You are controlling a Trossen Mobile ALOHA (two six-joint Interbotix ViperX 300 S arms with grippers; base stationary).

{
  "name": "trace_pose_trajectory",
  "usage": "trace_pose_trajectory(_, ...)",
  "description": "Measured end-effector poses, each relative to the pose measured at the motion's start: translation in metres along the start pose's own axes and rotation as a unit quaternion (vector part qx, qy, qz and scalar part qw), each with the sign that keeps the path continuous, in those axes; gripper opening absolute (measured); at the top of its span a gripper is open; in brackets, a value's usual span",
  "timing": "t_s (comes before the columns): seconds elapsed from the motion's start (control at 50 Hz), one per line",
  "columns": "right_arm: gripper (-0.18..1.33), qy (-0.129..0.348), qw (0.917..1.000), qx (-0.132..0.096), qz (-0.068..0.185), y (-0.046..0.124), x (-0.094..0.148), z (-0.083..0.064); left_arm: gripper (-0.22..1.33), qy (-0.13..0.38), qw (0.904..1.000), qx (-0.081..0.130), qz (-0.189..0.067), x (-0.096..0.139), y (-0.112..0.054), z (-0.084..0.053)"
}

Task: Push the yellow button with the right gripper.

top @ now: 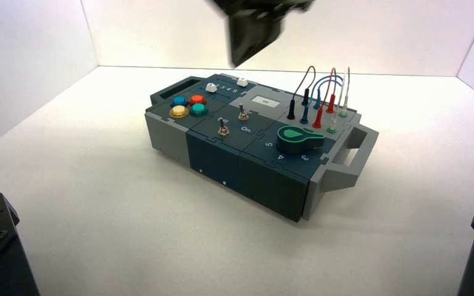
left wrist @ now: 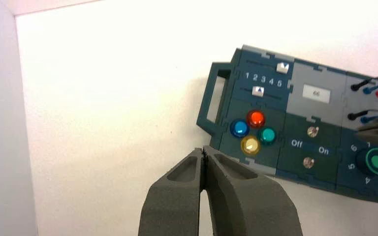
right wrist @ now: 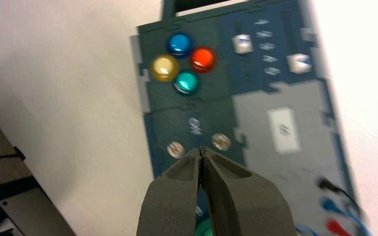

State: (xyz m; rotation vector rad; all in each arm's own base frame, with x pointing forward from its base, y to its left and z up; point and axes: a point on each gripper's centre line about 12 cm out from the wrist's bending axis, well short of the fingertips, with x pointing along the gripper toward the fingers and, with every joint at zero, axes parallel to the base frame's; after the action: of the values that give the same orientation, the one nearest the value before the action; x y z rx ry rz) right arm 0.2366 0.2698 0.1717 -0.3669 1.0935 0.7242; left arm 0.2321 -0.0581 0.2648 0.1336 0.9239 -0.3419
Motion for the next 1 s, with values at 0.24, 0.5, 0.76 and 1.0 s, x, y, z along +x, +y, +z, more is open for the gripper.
trace_pose_trajectory(0.24, -0.14, 0.042, 0.999, -0.008, 0.006, 0.012, 0.039, 0.019, -0.16, 0.0, 1.0, -0.003, 0.002, 0.005, -0.001, -0.015)
trace_pose_trajectory(0.5, -0.14, 0.055, 0.9984, -0.013, 0.011, 0.022, 0.055, 0.043, -0.16, -0.023, 0.9997, -0.01, 0.008, -0.007, -0.001, -0.024)
trace_pose_trajectory(0.76, -0.14, 0.074, 0.9968, -0.025, 0.018, 0.037, 0.076, 0.056, -0.16, -0.04, 0.9989, -0.017, 0.016, -0.016, 0.001, -0.03)
trace_pose_trajectory(1.0, -0.14, 0.082, 0.9961, -0.025, 0.021, 0.041, 0.089, 0.063, -0.16, -0.043, 0.9988, -0.016, 0.017, -0.018, 0.001, -0.03)
